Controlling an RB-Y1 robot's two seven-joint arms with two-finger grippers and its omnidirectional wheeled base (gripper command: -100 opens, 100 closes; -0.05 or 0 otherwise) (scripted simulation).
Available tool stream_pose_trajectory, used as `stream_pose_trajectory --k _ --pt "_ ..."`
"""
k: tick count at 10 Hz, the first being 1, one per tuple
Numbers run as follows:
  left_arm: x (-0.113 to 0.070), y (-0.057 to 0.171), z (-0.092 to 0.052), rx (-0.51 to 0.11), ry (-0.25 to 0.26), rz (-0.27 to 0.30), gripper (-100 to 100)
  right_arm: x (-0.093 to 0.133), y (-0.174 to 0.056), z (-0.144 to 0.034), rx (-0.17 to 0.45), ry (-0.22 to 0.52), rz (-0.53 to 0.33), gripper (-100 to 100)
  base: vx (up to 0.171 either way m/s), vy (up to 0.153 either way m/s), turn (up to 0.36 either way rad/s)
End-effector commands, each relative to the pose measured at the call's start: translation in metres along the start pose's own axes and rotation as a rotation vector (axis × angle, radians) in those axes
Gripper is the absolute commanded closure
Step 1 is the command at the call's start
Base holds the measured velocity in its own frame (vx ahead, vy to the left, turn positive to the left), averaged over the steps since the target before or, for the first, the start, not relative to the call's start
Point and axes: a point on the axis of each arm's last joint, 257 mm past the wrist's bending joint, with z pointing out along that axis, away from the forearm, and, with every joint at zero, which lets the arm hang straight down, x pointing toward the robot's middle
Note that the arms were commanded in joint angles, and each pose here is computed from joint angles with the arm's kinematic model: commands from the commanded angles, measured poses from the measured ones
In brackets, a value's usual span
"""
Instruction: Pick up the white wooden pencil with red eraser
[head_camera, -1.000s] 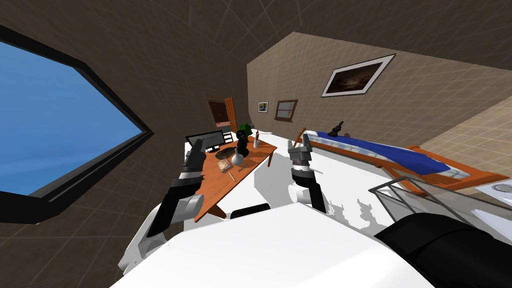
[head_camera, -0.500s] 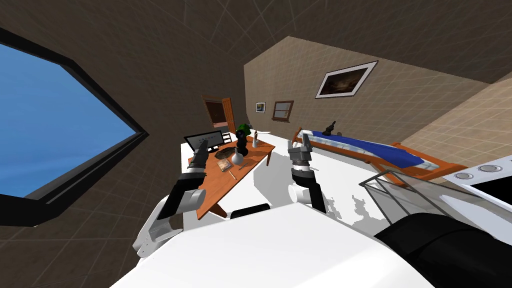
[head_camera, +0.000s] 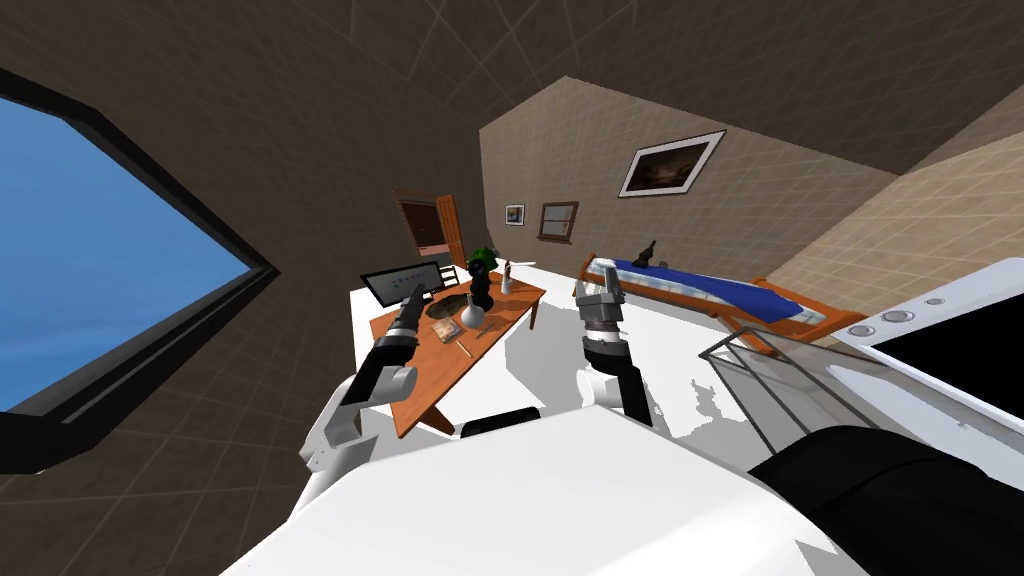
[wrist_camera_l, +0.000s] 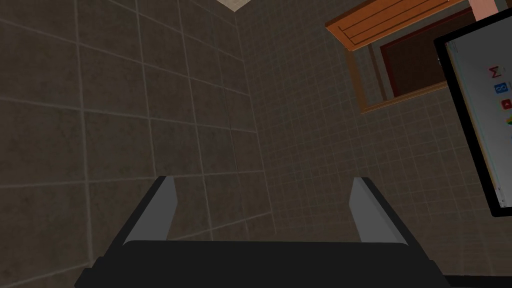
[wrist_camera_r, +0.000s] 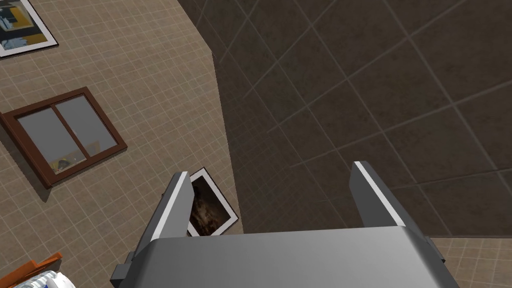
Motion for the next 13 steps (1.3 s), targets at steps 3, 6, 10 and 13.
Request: stream_pose_trajectory --k 3,6,10,13 --pt "0.005 0.031 0.012 -0.094 0.029 0.031 -100 0.000 0.000 0.000 0.000 0.000 0.000 0 -0.042 0.041 -0.091" --pt "0.011 0.072 0.025 -0.198 0.061 0.066 -100 0.000 0.000 0.000 0.000 0.000 0.000 0 -0.037 0.030 -0.106" --pt "0.015 0.116 0.033 -0.316 0.099 0.101 -100 0.000 0.000 0.000 0.000 0.000 0.000 0 -0.025 0.031 -0.114" --pt "0.022 0.155 0.029 -0.422 0.141 0.115 -100 0.000 0.000 0.000 0.000 0.000 0.000 0 -0.018 0.023 -0.098"
